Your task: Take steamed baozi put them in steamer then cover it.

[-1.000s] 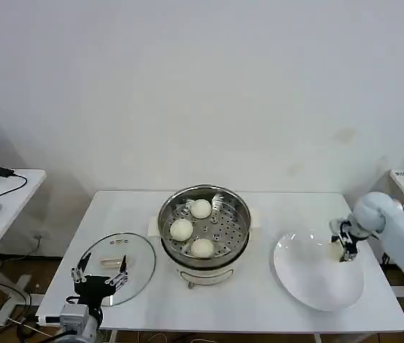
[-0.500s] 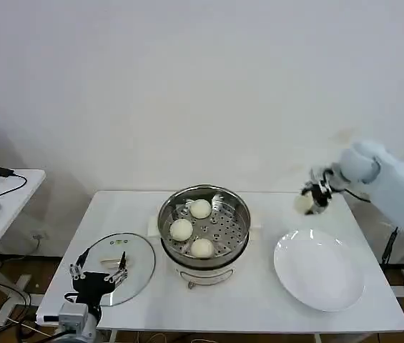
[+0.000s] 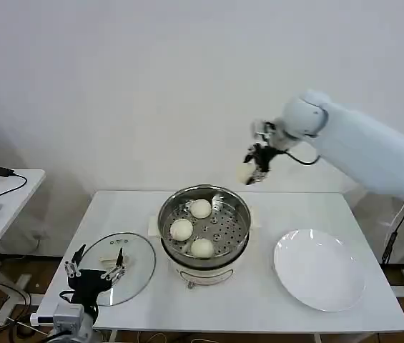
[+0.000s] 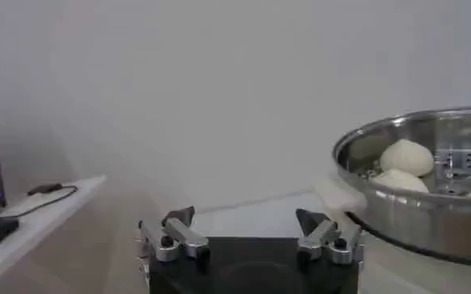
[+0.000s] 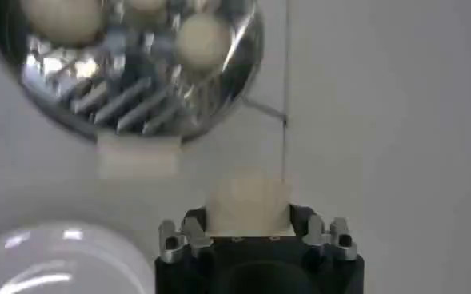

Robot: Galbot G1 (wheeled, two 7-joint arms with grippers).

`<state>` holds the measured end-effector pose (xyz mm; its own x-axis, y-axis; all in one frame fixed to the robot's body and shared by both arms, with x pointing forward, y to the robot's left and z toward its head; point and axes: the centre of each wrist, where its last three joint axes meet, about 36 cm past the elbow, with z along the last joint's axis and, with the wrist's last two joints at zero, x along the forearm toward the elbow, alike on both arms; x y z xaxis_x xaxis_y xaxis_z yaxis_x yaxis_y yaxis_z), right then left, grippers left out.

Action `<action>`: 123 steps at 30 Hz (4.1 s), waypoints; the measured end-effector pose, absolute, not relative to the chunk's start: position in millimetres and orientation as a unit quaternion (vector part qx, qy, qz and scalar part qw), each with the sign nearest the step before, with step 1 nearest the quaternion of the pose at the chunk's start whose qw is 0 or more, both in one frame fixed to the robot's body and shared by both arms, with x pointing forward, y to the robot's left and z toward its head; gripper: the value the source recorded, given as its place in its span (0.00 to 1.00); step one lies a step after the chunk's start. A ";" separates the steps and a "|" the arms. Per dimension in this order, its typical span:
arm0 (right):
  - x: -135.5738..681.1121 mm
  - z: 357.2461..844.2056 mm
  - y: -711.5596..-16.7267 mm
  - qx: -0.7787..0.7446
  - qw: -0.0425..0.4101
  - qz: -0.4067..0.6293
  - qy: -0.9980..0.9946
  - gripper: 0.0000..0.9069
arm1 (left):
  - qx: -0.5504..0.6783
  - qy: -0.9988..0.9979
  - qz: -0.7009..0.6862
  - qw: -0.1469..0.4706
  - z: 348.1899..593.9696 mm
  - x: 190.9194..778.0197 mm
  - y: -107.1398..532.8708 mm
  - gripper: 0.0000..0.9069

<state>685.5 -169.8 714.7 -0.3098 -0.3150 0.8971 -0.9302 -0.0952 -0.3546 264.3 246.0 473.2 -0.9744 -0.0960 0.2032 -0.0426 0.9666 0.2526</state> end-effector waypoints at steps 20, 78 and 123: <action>668.3 656.7 -77.2 0.545 0.349 0.529 -0.549 0.71 | 0.047 -0.987 -0.119 0.093 480.3 265.6 249.8 1.00; 645.4 729.1 -167.8 0.511 0.280 0.492 -0.647 1.00 | 0.036 -0.988 -0.114 0.094 468.7 278.8 254.5 1.00; 301.7 411.5 -356.6 0.070 -0.008 -0.018 -0.997 1.00 | 0.063 -0.956 -0.269 0.099 405.7 270.5 262.2 1.00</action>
<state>301.7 -356.6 411.5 -0.9901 -0.1392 -0.0187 -0.1397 0.9895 0.0356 270.5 262.2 405.7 -0.9725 -0.1739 0.1550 -0.0677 0.8477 0.5261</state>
